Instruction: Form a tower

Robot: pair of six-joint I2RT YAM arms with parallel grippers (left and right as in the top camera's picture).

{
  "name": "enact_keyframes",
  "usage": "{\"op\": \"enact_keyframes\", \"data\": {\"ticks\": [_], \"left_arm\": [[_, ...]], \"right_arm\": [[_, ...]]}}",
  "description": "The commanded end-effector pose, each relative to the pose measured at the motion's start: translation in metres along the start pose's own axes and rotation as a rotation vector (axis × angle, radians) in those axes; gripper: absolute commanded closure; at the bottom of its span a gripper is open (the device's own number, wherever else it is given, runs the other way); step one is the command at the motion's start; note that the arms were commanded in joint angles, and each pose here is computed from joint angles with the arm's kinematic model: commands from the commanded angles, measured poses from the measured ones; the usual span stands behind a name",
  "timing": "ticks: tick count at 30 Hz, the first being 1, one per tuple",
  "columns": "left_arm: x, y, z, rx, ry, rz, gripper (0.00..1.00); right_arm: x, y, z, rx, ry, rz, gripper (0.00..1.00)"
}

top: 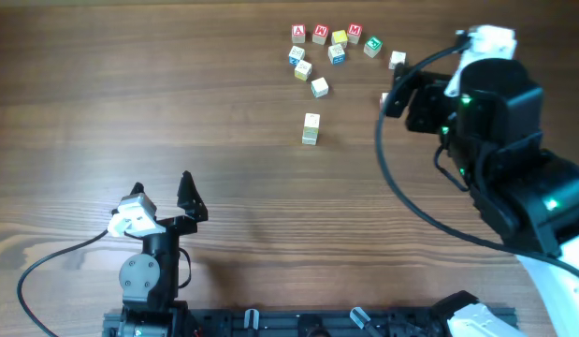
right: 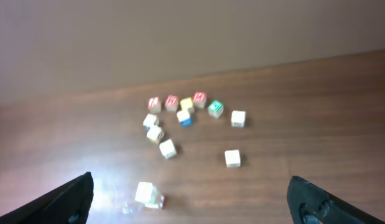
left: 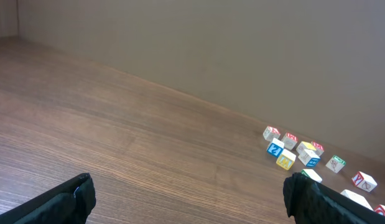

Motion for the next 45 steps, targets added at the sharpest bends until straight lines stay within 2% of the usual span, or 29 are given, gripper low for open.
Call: {"op": "enact_keyframes", "data": {"ticks": [1,4,7,13,17,24,31,33,36,37,42,45], "left_arm": [[-0.001,0.002,0.0,0.012,-0.001,-0.019,0.0],[-0.001,0.002,0.0,0.012,-0.001,-0.019,0.0],[-0.001,0.002,0.0,0.012,-0.001,-0.019,0.0],[-0.001,0.002,0.0,0.012,-0.001,-0.019,0.0],[-0.001,0.002,0.0,0.012,-0.001,-0.019,0.0],[-0.001,0.002,0.0,0.012,-0.001,-0.019,0.0],[-0.001,0.002,0.0,0.012,-0.001,-0.019,0.0],[-0.001,0.002,0.0,0.012,-0.001,-0.019,0.0],[-0.002,0.002,0.0,0.012,0.0,-0.019,0.0],[-0.001,0.002,0.0,0.012,-0.001,-0.019,0.0],[-0.002,0.002,0.0,0.012,0.0,-0.019,0.0],[-0.001,0.002,0.0,0.012,-0.001,-0.019,0.0]], "right_arm": [[-0.025,0.038,-0.009,0.048,0.038,0.145,0.0],[-0.061,0.089,-0.019,0.058,0.033,0.301,0.0],[-0.098,0.129,-0.039,0.07,0.043,0.37,0.0],[-0.155,0.171,-0.096,0.133,0.151,0.23,0.0],[-0.179,0.171,-0.115,0.092,0.194,0.177,0.0],[-0.233,0.178,-0.165,0.062,0.25,0.202,0.0],[-0.251,0.175,-0.175,0.047,0.293,0.203,0.0],[-0.236,0.184,-0.167,0.069,0.243,0.206,0.0],[-0.187,0.199,-0.134,0.103,0.075,0.327,0.0],[-0.166,0.195,-0.121,0.086,0.02,0.313,0.0],[-0.068,0.136,-0.074,0.0,-0.099,0.253,0.0],[-0.036,0.1,-0.05,-0.043,-0.121,0.237,0.0]]}}
Point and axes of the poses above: each gripper's point midway between its finger pads, its own z axis back along the fingers, its own y axis along the line the jaws close on, x = y × z, the point moved 3 cm from there along z, back along the fingers, and after that the axes turned 10 degrees about -z, right-handed, at the moved point
